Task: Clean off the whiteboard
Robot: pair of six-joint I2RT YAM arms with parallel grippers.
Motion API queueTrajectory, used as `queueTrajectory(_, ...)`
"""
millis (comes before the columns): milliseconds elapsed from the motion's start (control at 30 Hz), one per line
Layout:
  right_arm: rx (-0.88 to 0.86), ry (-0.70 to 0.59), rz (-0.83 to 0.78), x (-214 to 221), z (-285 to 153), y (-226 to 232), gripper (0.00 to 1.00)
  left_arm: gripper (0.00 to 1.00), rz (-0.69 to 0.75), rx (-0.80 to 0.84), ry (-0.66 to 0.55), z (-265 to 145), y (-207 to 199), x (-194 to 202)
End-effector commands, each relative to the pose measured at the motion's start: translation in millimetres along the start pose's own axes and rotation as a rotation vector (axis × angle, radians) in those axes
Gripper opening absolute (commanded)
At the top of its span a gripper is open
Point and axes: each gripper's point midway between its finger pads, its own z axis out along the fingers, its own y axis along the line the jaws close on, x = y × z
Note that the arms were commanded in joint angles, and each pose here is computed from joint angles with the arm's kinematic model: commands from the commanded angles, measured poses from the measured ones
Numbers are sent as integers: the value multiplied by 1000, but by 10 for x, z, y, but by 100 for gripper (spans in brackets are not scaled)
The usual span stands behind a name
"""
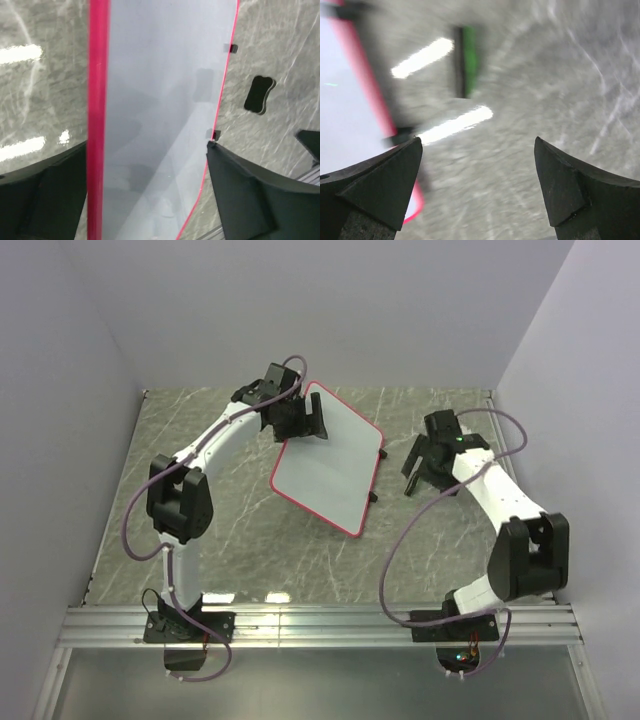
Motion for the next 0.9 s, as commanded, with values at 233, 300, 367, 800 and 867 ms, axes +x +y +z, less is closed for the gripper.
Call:
queueTrajectory(233, -309, -189, 43, -430, -960, 376, 100, 99, 35, -86, -265, -1002, -43, -619)
queueTrajectory(300, -362, -220, 59, -450, -1114, 405, 100, 100, 12, -157, -313, -1217, 89, -681)
queueTrajectory(367, -470, -226, 55, -416, -1328, 516, 100, 99, -23, -211, -381, -1517, 202, -719)
queueTrajectory(800, -880, -245, -30, -28, -2395, 750, 100, 100, -117, -343, -518, -2256, 922, 285)
queueTrajectory(867, -885, -233, -32, 98, -2338, 690, 100, 99, -119, -347, -543, -2360, 977, 401)
